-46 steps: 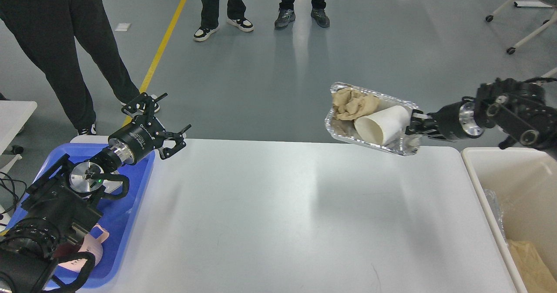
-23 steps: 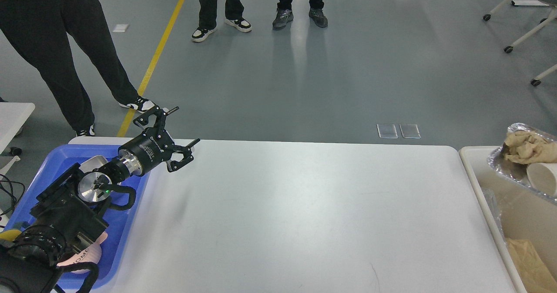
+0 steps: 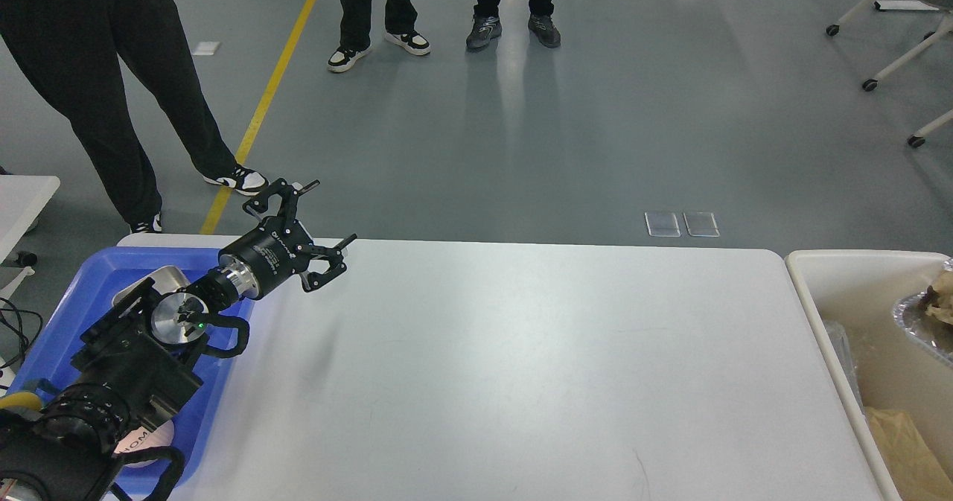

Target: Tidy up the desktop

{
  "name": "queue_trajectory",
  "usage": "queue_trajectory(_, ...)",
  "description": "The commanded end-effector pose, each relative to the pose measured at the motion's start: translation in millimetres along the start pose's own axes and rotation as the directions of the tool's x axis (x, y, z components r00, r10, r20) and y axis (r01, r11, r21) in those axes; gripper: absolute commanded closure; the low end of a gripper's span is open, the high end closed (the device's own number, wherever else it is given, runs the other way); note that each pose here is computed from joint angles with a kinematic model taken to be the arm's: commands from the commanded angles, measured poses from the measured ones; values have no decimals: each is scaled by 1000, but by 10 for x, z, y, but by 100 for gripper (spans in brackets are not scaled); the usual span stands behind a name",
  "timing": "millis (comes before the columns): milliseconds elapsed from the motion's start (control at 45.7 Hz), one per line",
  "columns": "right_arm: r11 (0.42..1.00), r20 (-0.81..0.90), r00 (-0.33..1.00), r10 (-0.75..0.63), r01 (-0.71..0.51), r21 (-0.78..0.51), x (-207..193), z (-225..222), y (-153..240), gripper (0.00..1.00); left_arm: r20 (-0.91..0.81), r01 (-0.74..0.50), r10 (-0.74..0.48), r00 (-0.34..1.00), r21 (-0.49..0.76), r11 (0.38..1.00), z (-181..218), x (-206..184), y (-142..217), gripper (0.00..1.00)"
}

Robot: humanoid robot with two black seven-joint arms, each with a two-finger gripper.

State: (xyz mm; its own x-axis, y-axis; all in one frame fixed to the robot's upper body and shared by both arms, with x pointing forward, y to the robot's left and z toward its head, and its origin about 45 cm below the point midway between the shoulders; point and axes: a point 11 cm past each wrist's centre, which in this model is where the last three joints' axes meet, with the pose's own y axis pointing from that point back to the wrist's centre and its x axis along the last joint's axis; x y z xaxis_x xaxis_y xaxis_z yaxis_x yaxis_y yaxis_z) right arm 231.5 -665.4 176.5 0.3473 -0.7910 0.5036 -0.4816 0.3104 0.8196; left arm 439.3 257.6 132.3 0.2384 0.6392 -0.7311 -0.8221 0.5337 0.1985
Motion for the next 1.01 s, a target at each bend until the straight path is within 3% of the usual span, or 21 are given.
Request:
queue_trajectory(0,1000,19,1000,3,-3,-7,-104,24,-94,100,2,-2,2,1000,-1,1000,12,7,8,4)
queue_trajectory(175,999,26,999,29,-28,-24,-253,44,-238,100,1,0,0,1000,-3,1000,3,-1,-1,4)
queue_trajectory(197,999,27,999,37,-36,-25,-258,45,-249,95,-1,0,0,1000,-8,1000,-2,-1,-2,4)
queue_trajectory(219,999,27,999,40,-40,-26,-278,39,-269,79,1,2,-2,1000,-10,1000,-2,-2,-2,4)
queue_trajectory(262,998,31,998,55,-54,-28,-298,36,-297,24,5,-1,1,1000,-15,1000,0,7,4,4)
queue_trajectory(284,998,34,998,60,-59,-28,-315,32,-314,7,5,0,0,1000,-16,1000,-5,2,0,4)
queue_trajectory(328,998,51,997,59,-58,-23,-355,20,-344,0,5,0,1,1000,-17,1000,-3,10,8,4)
queue_trajectory(634,998,104,993,57,-57,-5,-444,-29,-408,0,7,-4,4,1000,-19,1000,-12,46,44,4)
queue_trajectory(744,985,252,966,60,-98,141,-295,-455,-380,0,8,-8,8,1000,-21,1000,-5,67,64,4)
queue_trajectory(787,952,368,929,42,-149,268,-130,-874,-309,0,7,-10,10,1000,-20,1000,-11,79,76,4)
queue_trajectory(853,856,526,847,-75,-216,470,-12,-1643,-186,0,10,-19,19,1000,-23,1000,8,112,105,4)
queue_trajectory(984,646,634,651,-418,-277,711,-288,-2779,-36,0,10,-22,23,1000,-30,999,14,126,115,4)
